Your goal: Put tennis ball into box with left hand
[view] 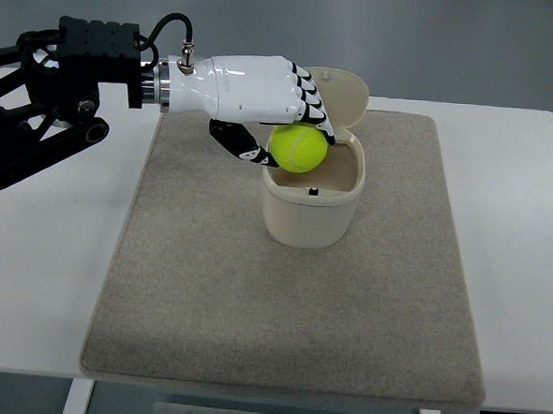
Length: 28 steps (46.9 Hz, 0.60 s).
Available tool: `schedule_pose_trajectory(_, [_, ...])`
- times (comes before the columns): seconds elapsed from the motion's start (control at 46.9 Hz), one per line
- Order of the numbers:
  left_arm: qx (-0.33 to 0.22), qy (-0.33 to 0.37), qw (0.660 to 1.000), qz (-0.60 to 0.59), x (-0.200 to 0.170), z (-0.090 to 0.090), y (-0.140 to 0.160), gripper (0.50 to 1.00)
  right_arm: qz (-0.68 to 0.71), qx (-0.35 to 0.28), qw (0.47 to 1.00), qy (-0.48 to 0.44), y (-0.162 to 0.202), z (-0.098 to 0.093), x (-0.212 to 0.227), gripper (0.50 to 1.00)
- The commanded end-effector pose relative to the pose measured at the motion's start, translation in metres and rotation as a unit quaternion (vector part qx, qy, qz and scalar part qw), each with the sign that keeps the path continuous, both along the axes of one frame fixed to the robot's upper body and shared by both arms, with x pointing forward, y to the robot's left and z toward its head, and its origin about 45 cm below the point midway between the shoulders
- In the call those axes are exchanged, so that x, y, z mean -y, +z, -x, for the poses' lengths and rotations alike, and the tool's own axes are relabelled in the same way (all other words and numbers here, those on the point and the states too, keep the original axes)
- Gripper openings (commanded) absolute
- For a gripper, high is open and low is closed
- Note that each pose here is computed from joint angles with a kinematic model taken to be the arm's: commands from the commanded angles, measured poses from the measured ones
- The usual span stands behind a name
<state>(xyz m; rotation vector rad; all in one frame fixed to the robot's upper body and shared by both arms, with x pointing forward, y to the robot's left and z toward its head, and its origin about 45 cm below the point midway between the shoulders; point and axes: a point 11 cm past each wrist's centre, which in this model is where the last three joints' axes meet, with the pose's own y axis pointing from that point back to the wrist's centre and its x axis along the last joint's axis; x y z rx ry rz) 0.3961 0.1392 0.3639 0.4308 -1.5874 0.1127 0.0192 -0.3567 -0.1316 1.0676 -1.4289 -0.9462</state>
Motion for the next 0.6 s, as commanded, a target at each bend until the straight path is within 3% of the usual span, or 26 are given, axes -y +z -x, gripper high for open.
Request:
schedule_pose_trajectory(0.0, [-0.002,0.001,1.0,0.0,-0.0007,0.0,-0.001,0.81,0.0,0.0,1.0,0.0,0.0,-0.0001,0.0,0.903])
schedule_pose_trajectory(0.085, [-0.002,0.001,1.0,0.0,-0.0007,0.0,-0.001,0.84,0.0,0.0,1.0,0.0,0.0,-0.0001,0.0,0.901])
schedule_pose_trajectory(0.256, [-0.002,0.001,1.0,-0.001,-0.0007,0.0002,-0.0015,0.851,0.0,0.0,1.0,0.0,0.0,-0.0001,0.0,0.901])
schedule_pose_trajectory(0.32, [-0.003,0.001,1.0,-0.001,-0.0014,0.0003,-0.002,0.885,0.0,0.0,1.0,0.0,0.0,-0.0001,0.0,0.901])
schedule_pose_trajectory(0.576, [-0.005,0.009,1.0,0.003,-0.0102,0.0,0.0026,0.904,0.0,0.0,1.0,0.0,0.0,-0.0001,0.0,0.901])
